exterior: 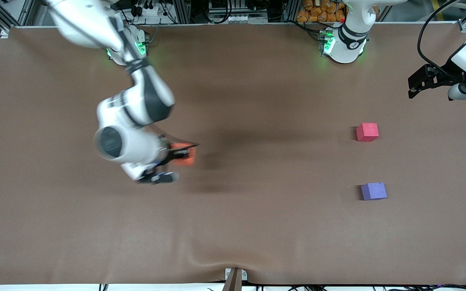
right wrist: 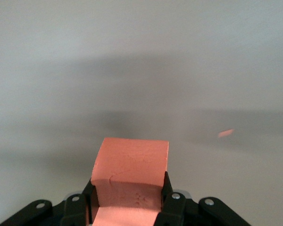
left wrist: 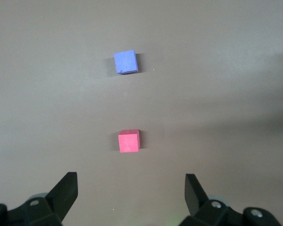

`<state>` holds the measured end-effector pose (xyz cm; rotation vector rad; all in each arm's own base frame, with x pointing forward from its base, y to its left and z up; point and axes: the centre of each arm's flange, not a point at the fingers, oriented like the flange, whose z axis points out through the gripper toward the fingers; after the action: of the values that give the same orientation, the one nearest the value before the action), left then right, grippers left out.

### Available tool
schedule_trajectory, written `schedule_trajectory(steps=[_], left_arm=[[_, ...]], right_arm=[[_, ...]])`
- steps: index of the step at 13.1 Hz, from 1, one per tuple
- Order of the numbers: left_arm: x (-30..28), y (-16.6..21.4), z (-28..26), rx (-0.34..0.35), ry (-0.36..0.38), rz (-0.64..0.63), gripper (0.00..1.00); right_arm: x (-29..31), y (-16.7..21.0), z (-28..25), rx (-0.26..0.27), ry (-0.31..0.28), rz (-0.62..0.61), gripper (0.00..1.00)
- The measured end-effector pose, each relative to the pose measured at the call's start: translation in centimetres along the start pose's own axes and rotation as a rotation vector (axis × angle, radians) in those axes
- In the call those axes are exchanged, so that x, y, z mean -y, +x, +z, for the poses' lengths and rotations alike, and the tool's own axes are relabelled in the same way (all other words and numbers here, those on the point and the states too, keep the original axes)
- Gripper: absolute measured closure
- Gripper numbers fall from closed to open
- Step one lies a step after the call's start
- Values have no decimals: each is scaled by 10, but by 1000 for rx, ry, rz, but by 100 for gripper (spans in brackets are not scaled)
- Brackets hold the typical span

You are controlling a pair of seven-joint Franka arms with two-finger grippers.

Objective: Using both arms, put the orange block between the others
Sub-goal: 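Carry the orange cube with the right gripper toward the table middle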

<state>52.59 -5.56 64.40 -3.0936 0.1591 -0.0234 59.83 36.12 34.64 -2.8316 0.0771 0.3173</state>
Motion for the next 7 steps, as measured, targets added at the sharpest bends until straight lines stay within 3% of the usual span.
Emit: schedule_trajectory(steps=[5,7], left_arm=[[0,0,0,0,0,-1,0],[0,0,0,0,0,0,0]], right_arm=[[72,-35,75,33,176,62,47],[97,-53,110,33,206,117,47]])
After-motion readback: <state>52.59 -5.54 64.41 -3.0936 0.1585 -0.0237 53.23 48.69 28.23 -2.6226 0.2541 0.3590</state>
